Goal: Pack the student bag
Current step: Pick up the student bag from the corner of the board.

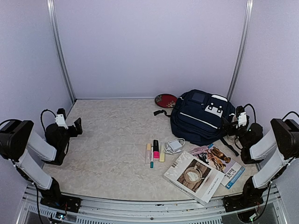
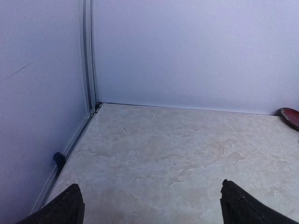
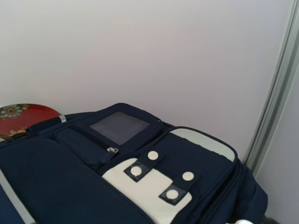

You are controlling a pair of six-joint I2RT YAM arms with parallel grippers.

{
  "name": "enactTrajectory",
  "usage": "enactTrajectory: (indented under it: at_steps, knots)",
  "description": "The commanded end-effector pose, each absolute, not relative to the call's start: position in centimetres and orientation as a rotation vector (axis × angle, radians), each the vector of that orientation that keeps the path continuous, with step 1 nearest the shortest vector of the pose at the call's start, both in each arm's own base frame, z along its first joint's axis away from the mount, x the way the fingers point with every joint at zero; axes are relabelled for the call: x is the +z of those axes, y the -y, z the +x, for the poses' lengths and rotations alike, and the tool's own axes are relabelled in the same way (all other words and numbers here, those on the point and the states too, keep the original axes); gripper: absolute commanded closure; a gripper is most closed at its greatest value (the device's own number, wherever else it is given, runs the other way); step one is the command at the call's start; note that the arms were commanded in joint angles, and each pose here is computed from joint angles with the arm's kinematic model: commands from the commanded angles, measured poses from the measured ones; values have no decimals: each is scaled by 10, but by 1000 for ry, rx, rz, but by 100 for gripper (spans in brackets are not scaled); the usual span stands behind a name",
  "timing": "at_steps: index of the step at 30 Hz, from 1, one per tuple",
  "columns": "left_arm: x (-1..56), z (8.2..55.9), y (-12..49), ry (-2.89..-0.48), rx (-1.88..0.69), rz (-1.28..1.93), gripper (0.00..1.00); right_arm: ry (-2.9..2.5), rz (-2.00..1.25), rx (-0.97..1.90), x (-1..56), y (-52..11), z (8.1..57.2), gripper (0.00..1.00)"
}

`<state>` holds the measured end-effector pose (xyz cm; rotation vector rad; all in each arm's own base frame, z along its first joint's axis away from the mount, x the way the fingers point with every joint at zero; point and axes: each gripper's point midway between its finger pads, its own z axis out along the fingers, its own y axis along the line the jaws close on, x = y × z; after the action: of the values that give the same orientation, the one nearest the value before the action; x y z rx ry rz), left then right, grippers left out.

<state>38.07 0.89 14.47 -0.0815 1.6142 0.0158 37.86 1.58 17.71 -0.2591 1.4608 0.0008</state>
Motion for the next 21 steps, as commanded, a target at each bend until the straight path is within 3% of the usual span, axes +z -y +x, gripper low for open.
enactTrajectory:
  at_steps: [1,10,15,21]
  knots:
    - [150,385,-9,-1599,22,-73,1,-1558,-268,65,148,-26,374,0]
    - [161,393,-3,-1623,12,-33,1,-1556,-243,56,156,-22,375,0]
    - [185,389,0,-1601,141,-81,1,-1582,-197,121,223,-23,389,0]
    - [252,385,99,-1494,110,134,1,-1786,-270,232,238,-71,400,3]
